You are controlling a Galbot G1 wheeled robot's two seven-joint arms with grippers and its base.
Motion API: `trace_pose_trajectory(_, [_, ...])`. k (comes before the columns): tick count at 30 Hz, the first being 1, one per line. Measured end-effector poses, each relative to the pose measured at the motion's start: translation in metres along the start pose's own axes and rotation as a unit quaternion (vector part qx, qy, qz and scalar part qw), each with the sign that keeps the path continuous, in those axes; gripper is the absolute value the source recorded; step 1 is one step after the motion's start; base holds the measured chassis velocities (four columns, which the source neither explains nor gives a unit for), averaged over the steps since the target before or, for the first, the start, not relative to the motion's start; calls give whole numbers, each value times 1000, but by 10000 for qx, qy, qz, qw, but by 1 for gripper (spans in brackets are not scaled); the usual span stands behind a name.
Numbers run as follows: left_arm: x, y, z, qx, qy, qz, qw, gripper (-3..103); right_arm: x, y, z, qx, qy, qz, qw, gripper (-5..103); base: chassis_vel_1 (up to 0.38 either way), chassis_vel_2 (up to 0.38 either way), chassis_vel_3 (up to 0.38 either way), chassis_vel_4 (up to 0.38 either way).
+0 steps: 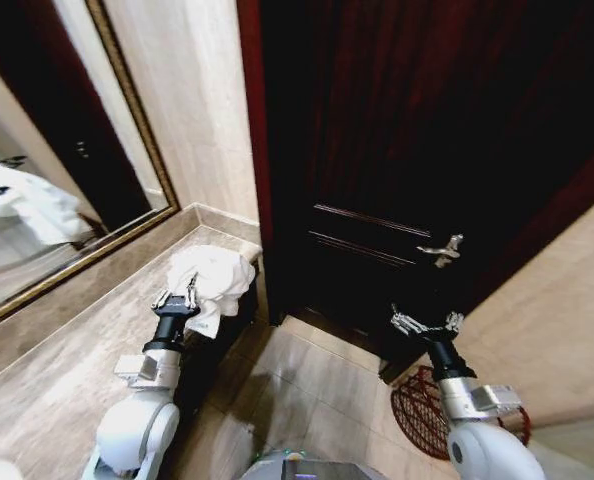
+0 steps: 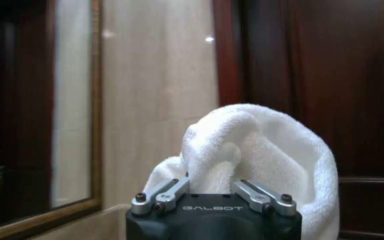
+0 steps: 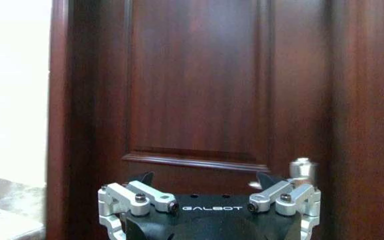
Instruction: Discard the used towel into the hamper.
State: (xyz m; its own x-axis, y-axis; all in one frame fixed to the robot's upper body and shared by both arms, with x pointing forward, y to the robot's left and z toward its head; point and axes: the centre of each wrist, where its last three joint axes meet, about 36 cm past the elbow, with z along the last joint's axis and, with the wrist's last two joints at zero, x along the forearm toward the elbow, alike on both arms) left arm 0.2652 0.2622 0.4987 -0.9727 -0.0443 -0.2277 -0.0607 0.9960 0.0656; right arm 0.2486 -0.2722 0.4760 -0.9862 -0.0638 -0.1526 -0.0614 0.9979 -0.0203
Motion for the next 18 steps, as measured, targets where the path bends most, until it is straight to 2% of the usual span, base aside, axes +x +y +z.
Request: trace_pose_trajectory(18, [-2, 0, -1, -19, 10, 29, 10000, 10, -2, 1, -2, 8, 11, -3, 10000, 100, -128, -124, -125, -125])
